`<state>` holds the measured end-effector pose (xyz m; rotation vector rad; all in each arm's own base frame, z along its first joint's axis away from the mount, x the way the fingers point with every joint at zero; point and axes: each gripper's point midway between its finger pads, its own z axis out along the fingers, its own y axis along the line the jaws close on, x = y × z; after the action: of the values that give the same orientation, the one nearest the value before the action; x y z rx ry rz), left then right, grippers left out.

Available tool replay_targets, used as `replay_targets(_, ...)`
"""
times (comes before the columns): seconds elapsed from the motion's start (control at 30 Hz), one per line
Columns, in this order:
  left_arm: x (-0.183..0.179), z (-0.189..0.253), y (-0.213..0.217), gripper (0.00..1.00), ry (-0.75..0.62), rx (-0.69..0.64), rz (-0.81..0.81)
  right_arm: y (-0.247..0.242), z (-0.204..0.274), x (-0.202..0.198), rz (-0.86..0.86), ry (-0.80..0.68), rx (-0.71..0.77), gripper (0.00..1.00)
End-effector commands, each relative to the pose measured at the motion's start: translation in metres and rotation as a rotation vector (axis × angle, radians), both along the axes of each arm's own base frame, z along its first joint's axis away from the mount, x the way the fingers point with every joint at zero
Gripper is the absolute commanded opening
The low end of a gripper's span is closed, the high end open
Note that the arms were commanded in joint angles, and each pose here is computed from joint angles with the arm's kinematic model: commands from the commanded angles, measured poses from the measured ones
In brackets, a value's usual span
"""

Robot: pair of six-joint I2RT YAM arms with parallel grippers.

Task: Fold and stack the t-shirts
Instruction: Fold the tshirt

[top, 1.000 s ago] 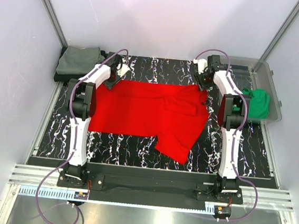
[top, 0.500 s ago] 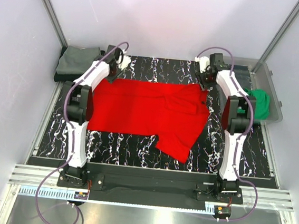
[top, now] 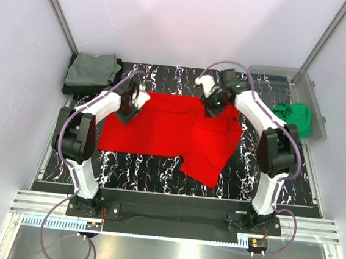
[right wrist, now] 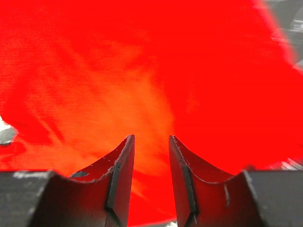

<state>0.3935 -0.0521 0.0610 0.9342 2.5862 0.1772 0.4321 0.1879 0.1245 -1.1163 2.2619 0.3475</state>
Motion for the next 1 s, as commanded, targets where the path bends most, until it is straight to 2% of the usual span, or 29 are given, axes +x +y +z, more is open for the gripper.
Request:
replay_targets(0.0, -0.019, -0.004, -0.006, 0.43, 0.017, -0.069, 0.004, 0.029, -0.021, -0.019, 0.083, 0.094, 0.037, 0.41)
replay_targets(0.4, -0.044, -0.013, 0.005, 0.43, 0.031, -0.041, 0.024, 0.064, -0.057, -0.014, 0.139, 0.182, 0.071, 0.4)
replay_targets(0.63, -0.045, -0.014, 0.005, 0.43, 0.033, -0.04, 0.026, 0.084, -0.068, -0.016, 0.166, 0.189, 0.06, 0.39)
replay_targets(0.97, -0.04, -0.01, 0.003, 0.43, 0.023, -0.051, 0.032, 0.079, -0.08, -0.001, 0.116, 0.156, 0.006, 0.38)
